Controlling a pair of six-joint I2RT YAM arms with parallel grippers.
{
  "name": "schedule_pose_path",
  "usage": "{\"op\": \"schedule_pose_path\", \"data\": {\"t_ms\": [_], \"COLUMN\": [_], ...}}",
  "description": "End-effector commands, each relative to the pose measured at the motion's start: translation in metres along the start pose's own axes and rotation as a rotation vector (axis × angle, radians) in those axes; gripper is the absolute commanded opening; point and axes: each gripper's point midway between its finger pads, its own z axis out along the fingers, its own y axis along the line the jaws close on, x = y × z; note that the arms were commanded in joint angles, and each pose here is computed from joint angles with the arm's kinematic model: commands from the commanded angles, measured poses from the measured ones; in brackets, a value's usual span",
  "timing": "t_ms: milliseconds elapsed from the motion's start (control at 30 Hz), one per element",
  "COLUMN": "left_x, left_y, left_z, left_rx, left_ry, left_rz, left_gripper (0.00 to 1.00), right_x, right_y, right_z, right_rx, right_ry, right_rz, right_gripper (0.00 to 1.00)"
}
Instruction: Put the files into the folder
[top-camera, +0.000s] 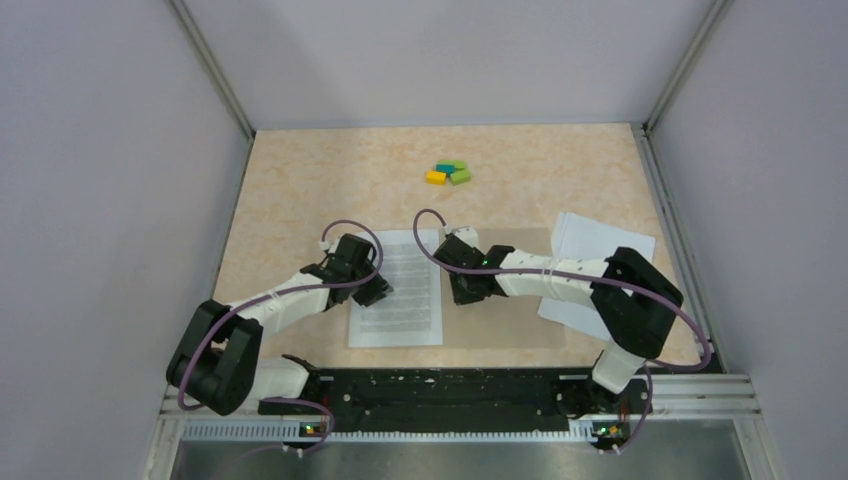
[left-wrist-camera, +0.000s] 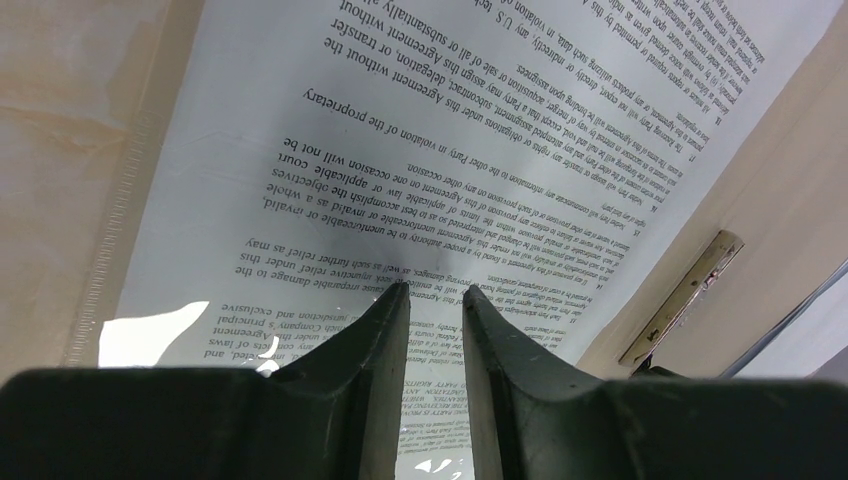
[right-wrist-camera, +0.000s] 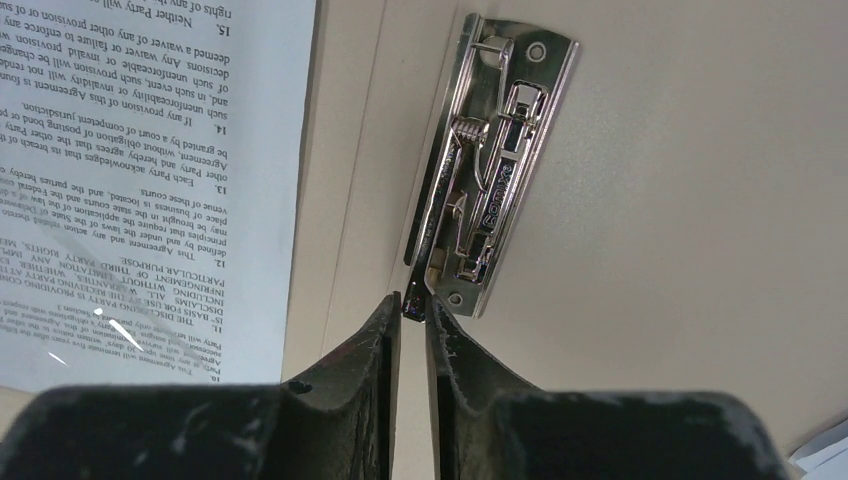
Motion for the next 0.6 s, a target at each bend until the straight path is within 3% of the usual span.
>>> {"op": "schedule_pose_path", "data": {"t_ms": [0,333,567], "left_x": [0.005,0.003,0.005], "left_y": [0.043,0.046,0.049], "left_z": [0.006,0.006,0.008], "left_rx": [-0.154,-0.175,-0.191], "left_ry": [-0.012,-0.018,-0.008], "left_rz": [0.016,0.013,0.008], "left_gripper": [0.32,0.32,0.32], "right_x": [-0.009,-0.002,0.006], "right_y": [0.011,-0.001,-0.004], "right_z": [-0.002,0.004,0.007], "right_rx": [-0.012,0.043,0.056], "right_ry": [-0.033,-0.021,-0.007], "right_rz": [0.018,0.006,-0.006], "right_gripper": [0.14,0.07,0.11]}}
